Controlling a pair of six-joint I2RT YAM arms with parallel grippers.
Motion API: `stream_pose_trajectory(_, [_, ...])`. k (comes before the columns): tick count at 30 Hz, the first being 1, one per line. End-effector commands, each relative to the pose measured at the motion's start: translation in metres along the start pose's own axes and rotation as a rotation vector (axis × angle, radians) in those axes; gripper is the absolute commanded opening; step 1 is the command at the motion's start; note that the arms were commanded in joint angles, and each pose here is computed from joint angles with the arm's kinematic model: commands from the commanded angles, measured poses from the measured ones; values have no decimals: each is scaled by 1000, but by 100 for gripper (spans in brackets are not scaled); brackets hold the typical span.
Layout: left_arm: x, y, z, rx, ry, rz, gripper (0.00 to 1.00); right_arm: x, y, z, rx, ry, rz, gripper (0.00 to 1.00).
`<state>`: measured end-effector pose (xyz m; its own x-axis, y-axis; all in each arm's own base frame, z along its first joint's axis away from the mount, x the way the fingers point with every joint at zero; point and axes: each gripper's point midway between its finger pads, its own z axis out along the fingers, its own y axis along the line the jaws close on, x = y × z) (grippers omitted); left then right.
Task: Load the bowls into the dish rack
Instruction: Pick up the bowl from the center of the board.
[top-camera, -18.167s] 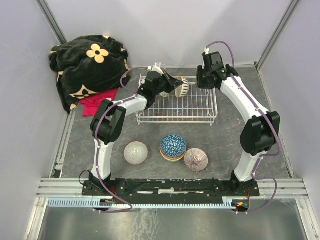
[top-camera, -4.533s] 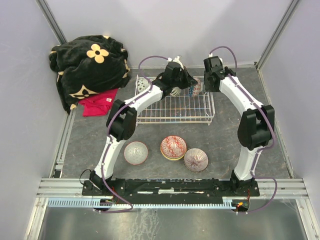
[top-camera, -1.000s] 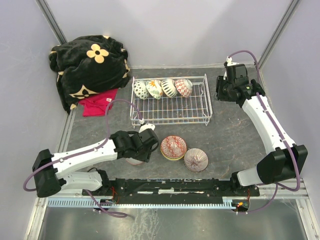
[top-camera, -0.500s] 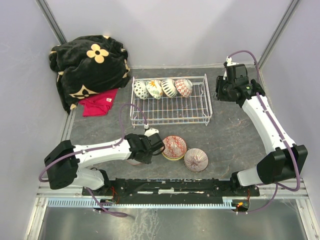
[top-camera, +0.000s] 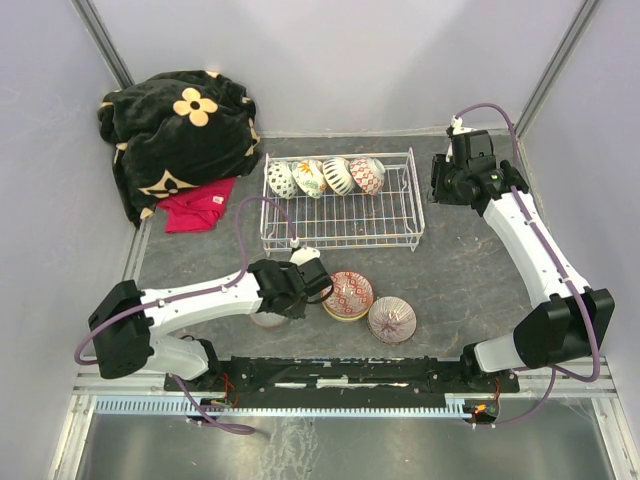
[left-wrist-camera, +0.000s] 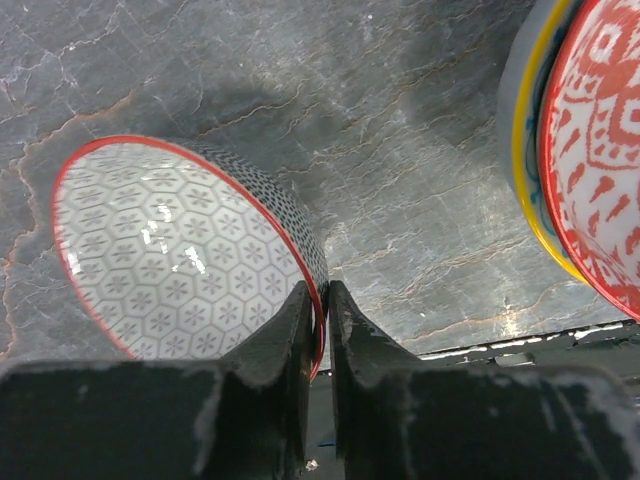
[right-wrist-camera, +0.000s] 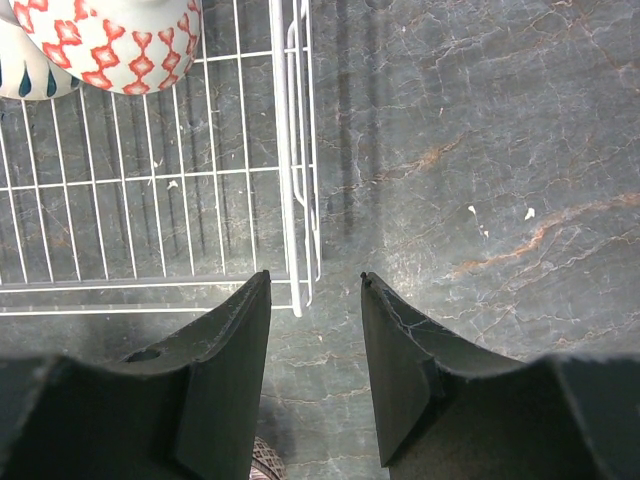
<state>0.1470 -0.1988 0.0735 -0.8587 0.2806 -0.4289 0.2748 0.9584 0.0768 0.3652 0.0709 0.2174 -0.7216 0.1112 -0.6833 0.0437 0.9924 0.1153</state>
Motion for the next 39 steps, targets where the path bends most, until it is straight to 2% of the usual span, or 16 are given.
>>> stream_pose_trajectory(1, [-9, -2, 1, -15, -28, -26, 24, -9, -2, 0, 4, -39, -4, 49])
stream_pose_trajectory(5, [-4, -6, 7, -3, -8, -31, 32, -8, -1, 0, 2, -37, -5, 49])
stream_pose_trajectory(15, [-9, -11, -7, 45, -19, -46, 31, -7, 0, -1, -5, -35, -4, 49])
stream_pose_trajectory(23, [-6, -22, -12, 105, -1, -54, 35, -7, 0, -2, -8, -37, -2, 49])
stream_pose_trajectory(39, [5, -26, -4, 100, 31, -38, 29, -4, 0, -2, -13, -33, -3, 49])
